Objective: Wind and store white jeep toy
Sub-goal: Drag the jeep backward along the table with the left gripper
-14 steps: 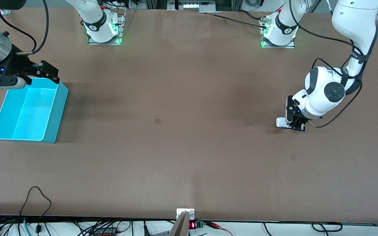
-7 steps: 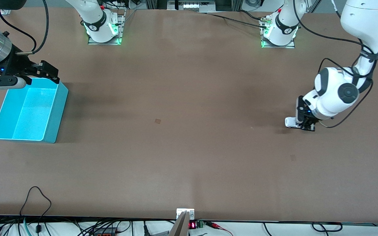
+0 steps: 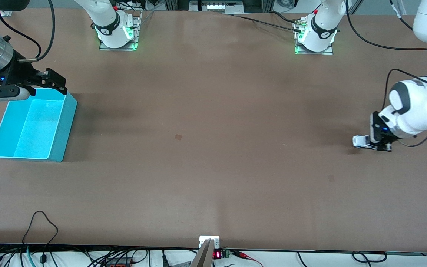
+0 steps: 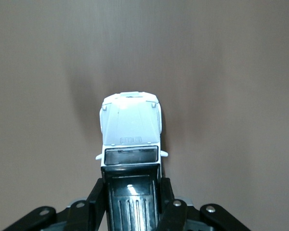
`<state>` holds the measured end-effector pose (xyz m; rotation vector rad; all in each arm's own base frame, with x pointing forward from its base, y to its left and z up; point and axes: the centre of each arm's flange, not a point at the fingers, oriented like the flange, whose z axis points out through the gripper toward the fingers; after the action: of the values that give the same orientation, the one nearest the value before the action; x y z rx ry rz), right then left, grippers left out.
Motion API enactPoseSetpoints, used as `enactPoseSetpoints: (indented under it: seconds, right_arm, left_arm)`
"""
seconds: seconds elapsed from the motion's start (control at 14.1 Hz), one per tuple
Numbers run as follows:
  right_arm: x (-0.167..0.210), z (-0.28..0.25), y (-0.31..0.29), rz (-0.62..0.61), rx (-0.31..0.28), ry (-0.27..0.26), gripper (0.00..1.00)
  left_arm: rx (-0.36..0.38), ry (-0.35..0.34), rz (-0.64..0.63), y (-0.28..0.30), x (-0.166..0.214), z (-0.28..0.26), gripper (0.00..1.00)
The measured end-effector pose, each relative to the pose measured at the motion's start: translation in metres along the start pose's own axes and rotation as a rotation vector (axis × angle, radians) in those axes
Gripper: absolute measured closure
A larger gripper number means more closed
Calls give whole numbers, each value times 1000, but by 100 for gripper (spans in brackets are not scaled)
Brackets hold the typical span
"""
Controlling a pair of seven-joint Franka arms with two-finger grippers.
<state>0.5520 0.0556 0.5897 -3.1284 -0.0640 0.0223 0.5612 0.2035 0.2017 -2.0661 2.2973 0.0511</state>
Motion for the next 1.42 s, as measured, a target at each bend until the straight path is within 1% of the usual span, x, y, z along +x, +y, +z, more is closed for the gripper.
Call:
enactPoseSetpoints:
  seconds: [0.14, 0.5, 1.07, 1.21, 1.28, 1.35, 1.42]
  right_arm:
    - [0, 0, 0, 0, 0, 0, 0]
    - [0, 0, 0, 0, 0, 0, 0]
    - [-1, 1, 0, 0, 0, -6, 0]
    - [-1, 1, 0, 0, 0, -7, 0]
    - [-1, 1, 0, 0, 0, -8, 0]
    - [-1, 1, 0, 0, -1, -9, 0]
    - [-2, 2, 0, 0, -1, -9, 0]
  left_arm:
    - [-1, -1, -12, 0, -16, 1, 51]
    - [3, -4, -42, 4, -35, 2, 51]
    - [5, -6, -58, 5, -46, 2, 51]
    - [-40, 16, -57, 10, -43, 16, 37]
    - [-70, 30, -55, 9, -42, 21, 29]
    - [-100, 46, -50, 4, -40, 21, 18]
    - [-126, 59, -44, -3, -40, 14, 9]
